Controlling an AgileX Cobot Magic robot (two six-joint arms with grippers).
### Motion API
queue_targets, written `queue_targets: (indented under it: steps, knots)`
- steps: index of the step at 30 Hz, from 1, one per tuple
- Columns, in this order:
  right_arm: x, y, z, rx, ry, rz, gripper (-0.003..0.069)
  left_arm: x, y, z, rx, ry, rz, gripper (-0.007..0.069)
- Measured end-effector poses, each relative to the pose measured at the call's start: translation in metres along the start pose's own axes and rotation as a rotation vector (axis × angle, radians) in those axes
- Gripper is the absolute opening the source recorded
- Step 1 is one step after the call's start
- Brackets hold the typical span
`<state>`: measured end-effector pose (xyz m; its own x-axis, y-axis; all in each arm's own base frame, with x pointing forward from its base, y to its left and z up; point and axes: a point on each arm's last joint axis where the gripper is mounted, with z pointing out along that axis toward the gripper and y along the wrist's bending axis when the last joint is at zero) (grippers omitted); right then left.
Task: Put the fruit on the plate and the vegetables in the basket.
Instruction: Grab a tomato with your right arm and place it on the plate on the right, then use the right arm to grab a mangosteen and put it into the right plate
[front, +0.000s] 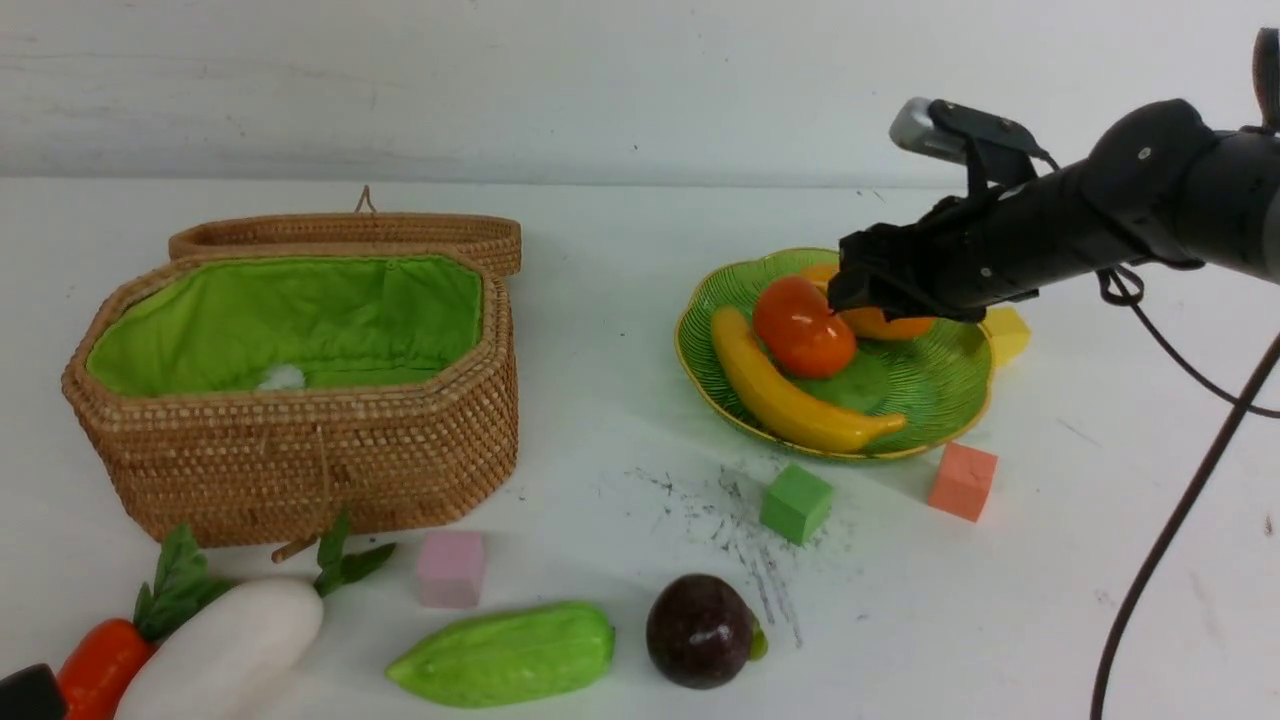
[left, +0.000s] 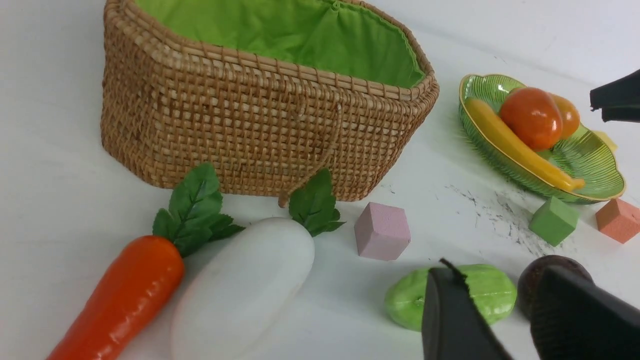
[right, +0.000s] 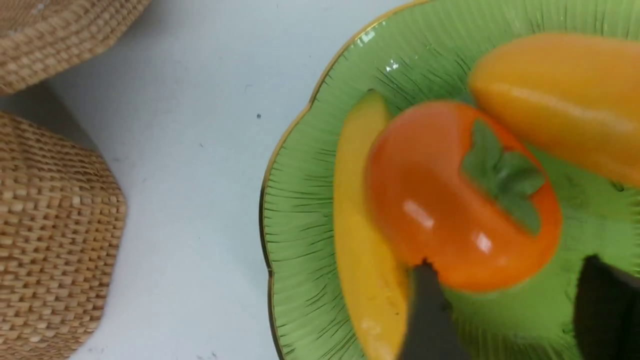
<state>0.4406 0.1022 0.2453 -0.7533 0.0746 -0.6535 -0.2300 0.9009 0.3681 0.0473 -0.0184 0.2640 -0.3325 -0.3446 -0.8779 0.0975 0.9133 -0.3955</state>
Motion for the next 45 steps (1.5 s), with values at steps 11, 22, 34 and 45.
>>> queue_targets:
  steps: [11, 22, 34, 45]
  knots:
    - [0.026, 0.081, -0.056, -0.351, 0.253, -0.622, 0.0598, 0.0, 0.0, 0.0, 0.0, 0.0, 0.0, 0.0239]
    - [0.088, 0.16, -0.049, -0.571, 0.499, -1.044, 0.0485, 0.0, 0.0, 0.0, 0.0, 0.0, 0.0, 0.0239]
    - [0.123, 0.151, -0.018, -0.318, 0.527, -0.84, 0.0631, 0.0, 0.0, 0.0, 0.0, 0.0, 0.0, 0.0239]
    - [0.166, 0.125, 0.03, -0.267, 0.577, -0.733, 0.059, 0.0, 0.0, 0.0, 0.0, 0.0, 0.0, 0.0239]
